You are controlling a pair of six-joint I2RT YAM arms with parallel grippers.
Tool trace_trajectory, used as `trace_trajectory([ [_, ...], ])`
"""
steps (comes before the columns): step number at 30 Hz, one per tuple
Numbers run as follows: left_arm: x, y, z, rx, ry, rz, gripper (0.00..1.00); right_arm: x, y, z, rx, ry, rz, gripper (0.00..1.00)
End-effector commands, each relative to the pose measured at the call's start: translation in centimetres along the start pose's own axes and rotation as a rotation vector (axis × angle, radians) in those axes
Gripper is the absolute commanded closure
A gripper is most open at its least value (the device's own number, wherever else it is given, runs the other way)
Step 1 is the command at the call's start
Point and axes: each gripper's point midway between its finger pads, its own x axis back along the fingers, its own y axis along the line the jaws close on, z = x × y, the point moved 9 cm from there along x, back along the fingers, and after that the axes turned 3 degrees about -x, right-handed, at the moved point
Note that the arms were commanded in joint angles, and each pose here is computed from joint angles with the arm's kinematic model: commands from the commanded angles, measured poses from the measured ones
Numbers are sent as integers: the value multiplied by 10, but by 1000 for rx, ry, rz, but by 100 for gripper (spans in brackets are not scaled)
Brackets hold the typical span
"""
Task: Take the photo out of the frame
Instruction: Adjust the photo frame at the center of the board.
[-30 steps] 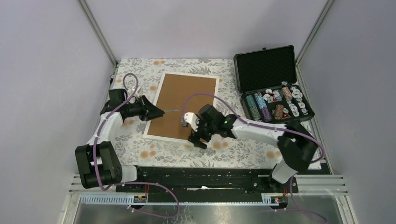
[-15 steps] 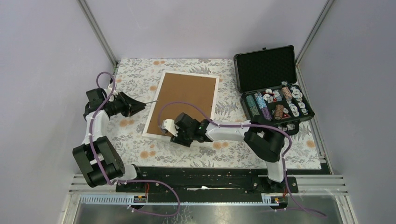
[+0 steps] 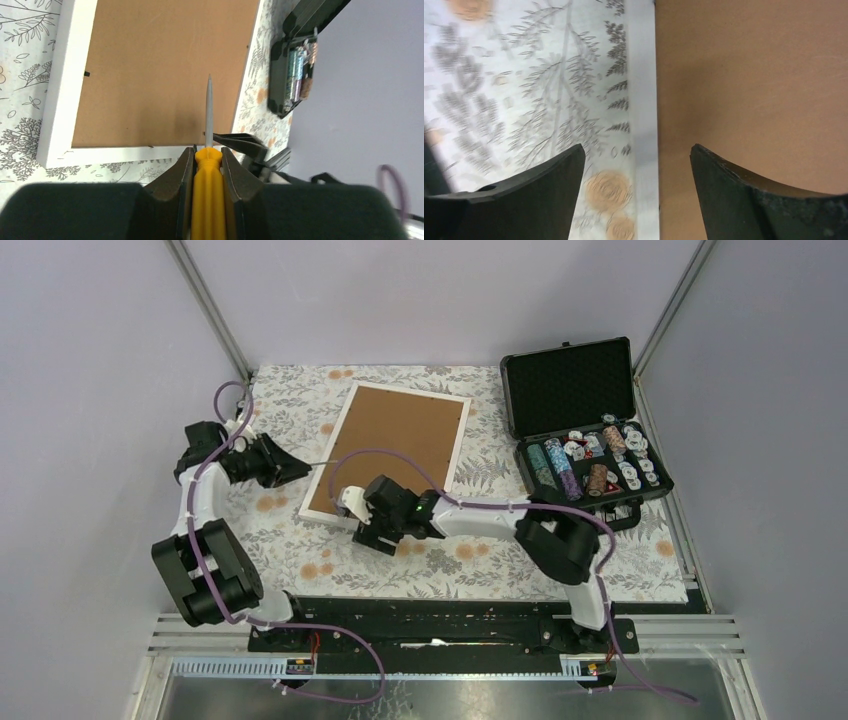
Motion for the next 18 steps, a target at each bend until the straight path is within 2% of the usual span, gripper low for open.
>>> trace_trajectory([
  [1,-4,-9,8,-202,107,14,100,88,-10,-48,-116,-240,-114,14],
  [5,-19,-13,22,-284,211,29,100,130,-28,-17,-238,-285,-188,11],
  [9,-39,-22,43,-343,298,119,100,147,-41,46,-316,-240,-178,11],
  [14,-65,-42,74,-670,413,221,100,159,-56,97,-650,-126,-232,16],
  [18,-85,-47,93,-743,524,318,100,157,-53,114,-767,-111,-245,17],
])
